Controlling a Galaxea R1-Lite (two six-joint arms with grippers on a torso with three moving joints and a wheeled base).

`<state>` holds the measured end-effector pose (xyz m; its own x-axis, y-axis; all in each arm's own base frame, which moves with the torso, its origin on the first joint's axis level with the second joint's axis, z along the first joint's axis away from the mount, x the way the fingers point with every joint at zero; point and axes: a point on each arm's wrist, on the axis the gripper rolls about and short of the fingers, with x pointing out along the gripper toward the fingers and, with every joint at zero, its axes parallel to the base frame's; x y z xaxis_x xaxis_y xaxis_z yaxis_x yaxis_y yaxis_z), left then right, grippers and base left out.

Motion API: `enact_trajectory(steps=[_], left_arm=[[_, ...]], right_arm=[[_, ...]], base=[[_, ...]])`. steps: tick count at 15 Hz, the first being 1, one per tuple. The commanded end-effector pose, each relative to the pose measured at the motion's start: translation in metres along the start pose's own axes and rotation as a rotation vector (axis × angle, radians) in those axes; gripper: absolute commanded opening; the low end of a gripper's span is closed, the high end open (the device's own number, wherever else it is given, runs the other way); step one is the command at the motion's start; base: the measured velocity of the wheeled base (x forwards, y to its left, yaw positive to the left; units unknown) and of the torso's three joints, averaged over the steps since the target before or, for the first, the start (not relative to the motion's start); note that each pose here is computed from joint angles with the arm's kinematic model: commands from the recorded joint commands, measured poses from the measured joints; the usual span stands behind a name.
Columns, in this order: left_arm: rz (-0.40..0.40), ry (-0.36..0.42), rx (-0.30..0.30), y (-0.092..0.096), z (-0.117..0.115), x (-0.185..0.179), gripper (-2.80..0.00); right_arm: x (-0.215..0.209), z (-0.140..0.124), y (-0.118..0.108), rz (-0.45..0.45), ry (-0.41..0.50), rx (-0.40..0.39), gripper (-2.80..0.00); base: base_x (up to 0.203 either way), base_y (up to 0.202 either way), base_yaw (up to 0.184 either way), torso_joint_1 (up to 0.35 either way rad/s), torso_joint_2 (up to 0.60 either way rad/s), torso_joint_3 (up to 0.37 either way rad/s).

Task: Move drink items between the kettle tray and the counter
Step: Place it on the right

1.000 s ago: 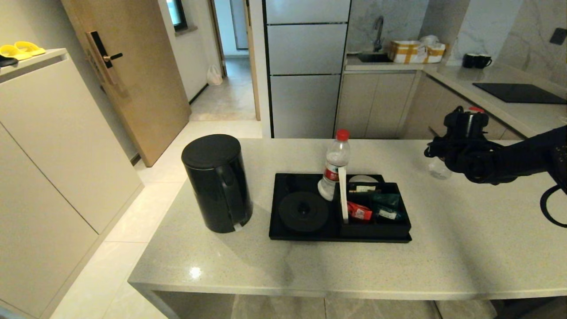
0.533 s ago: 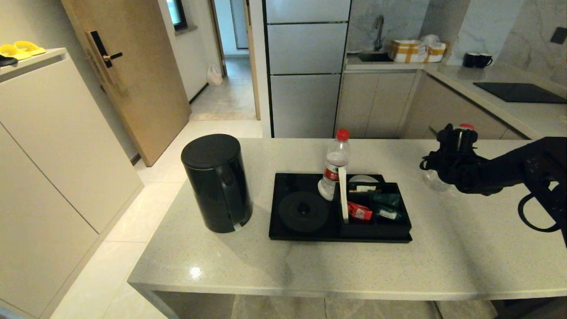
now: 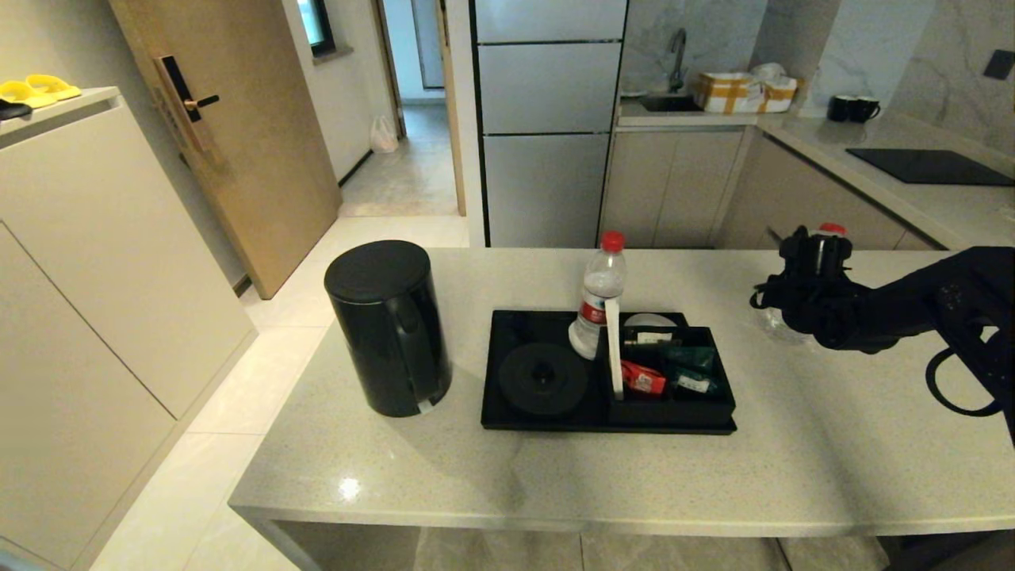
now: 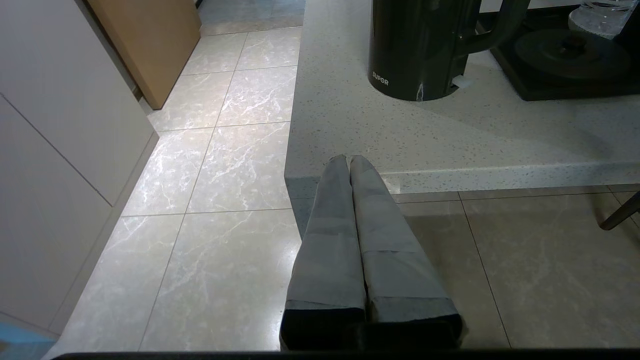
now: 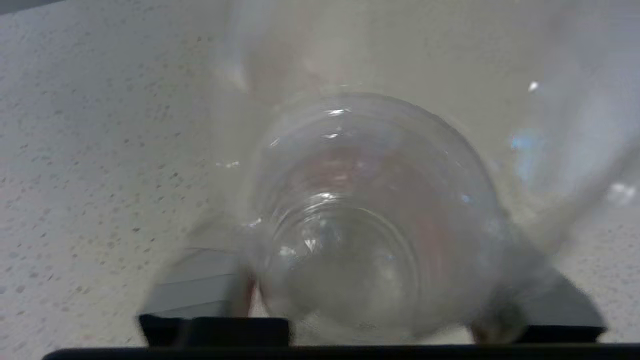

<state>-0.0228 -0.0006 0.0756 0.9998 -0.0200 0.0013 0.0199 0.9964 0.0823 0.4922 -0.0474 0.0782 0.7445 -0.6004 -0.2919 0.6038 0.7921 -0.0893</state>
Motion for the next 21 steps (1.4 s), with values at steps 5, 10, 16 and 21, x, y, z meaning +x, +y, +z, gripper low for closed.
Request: enact_trajectory(steps=[5, 10, 16, 21], left_arm=[[0.000, 0.001, 0.000, 0.000, 0.000, 0.000, -2.80], [0.000, 0.000, 0.000, 0.000, 0.000, 0.000, -2.80], [0.000, 0.000, -0.001, 0.000, 0.000, 0.000, -2.80], [0.002, 0.000, 0.000, 0.000, 0.000, 0.000, -2.80]], right_arm=[[-0.004, 0.010, -0.003, -0.004, -0.021, 0.018, 0.00], [-0.013, 0.027, -0.007, 0.001, -0.050, 0.042, 0.00], [-0.051, 0.055, -0.011, 0.043, -0.075, 0.053, 0.00], [-0.091, 0.081, -0.013, 0.088, -0.122, 0.080, 0.00]], base=[[0.000, 0.000, 0.000, 0.000, 0.00, 0.000], [0.000, 0.000, 0.000, 0.000, 0.00, 0.000], [0.000, 0.000, 0.000, 0.000, 0.00, 0.000], [0.000, 0.000, 0.000, 0.000, 0.00, 0.000]])
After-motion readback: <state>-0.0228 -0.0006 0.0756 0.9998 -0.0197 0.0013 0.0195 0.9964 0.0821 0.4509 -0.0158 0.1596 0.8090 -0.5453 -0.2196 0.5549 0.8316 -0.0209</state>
